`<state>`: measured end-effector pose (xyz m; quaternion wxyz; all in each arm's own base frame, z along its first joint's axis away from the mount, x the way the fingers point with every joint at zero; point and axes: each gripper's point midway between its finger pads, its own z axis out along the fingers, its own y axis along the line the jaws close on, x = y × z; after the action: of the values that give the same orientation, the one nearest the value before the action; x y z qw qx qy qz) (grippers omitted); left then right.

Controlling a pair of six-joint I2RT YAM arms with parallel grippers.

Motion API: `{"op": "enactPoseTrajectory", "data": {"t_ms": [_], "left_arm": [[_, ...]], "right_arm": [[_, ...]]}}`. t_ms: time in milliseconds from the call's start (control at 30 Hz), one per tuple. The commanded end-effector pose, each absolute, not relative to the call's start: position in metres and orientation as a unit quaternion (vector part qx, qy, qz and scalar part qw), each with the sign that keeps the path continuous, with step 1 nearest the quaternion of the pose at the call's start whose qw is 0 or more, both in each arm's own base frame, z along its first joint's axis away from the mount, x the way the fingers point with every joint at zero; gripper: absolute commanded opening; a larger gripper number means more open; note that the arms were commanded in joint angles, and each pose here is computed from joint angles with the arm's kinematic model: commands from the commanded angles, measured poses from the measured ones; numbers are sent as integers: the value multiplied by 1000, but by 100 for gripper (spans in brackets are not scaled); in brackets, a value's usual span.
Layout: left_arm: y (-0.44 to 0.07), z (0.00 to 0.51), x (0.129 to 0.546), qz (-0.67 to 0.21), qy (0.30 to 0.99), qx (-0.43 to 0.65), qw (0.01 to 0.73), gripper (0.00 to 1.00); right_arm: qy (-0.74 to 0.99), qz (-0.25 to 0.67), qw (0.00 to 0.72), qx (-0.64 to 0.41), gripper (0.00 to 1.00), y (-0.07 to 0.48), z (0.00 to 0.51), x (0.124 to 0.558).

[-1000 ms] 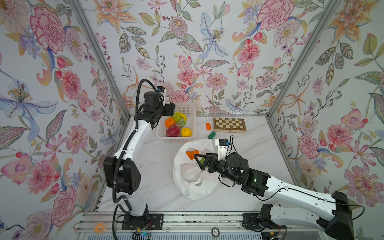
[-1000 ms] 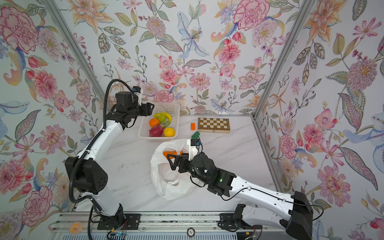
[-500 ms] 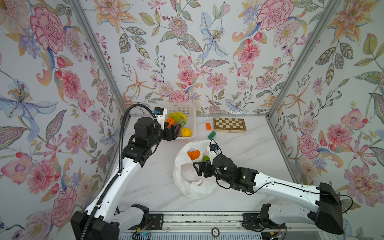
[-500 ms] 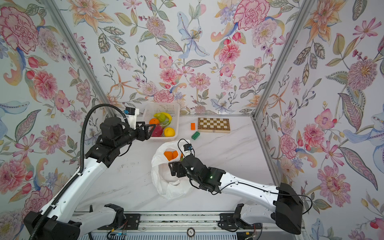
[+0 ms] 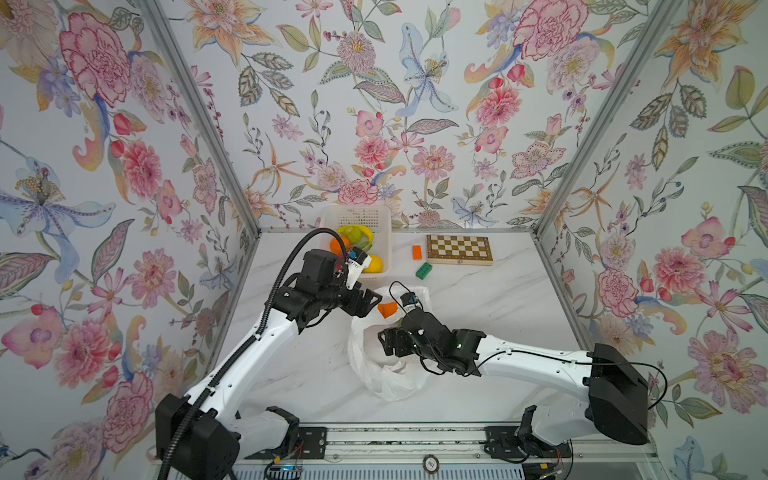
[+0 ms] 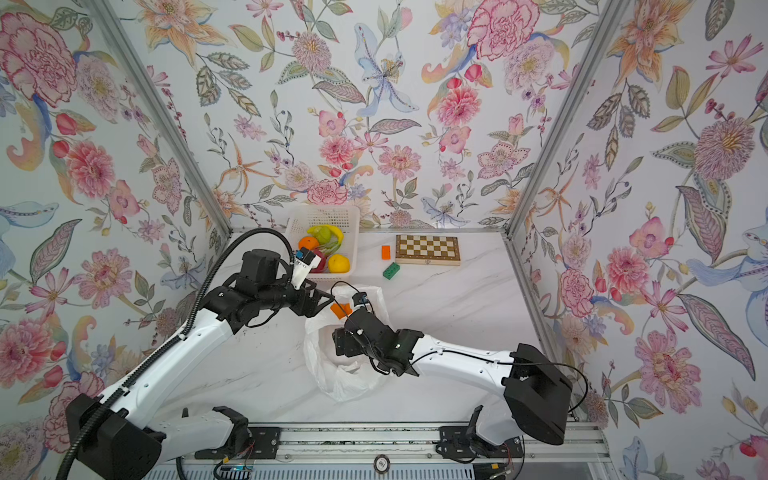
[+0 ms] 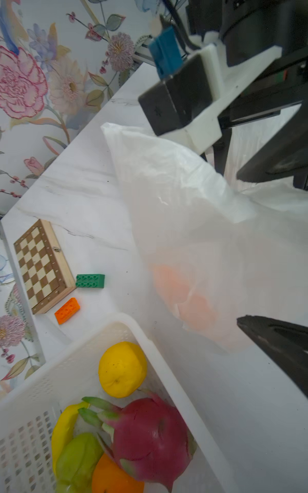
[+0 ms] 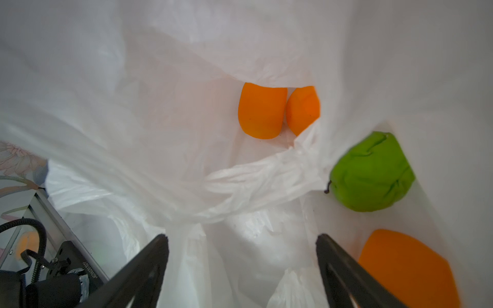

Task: Untie the knot of the plastic bag and take out the fruit
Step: 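Return the left gripper to the bag rim while the right reaches into the bag, then hold the bag rim with the left gripper while the right grasps the green pear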

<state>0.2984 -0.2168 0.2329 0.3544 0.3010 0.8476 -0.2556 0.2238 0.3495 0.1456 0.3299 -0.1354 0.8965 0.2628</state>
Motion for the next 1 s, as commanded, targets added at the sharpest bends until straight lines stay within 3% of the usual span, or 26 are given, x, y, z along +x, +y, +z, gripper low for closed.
{"op": "enactPoseTrajectory", "data": {"t_ms": [0, 133, 333, 600, 733, 967], "left_arm": [[-230, 224, 290, -281, 838, 326, 335, 75], [-243, 220, 291, -306, 831, 330, 327, 55], [-235, 219, 311, -261, 856, 283, 346, 32], [-242, 241, 320, -274, 836, 254, 403, 10], [-244, 251, 325, -283, 827, 235, 425, 13], [-237, 253, 341, -274, 835, 177, 443, 15]], "right_arm": [[898, 260, 327, -136, 89, 348, 141, 226], [907, 211, 342, -128, 90, 328, 123, 239], [914, 160, 355, -112, 90, 298, 110, 257], [913, 142, 358, -132, 94, 294, 103, 263], [911, 131, 364, -140, 99, 296, 103, 268], [907, 95, 366, -185, 99, 311, 95, 282]]}}
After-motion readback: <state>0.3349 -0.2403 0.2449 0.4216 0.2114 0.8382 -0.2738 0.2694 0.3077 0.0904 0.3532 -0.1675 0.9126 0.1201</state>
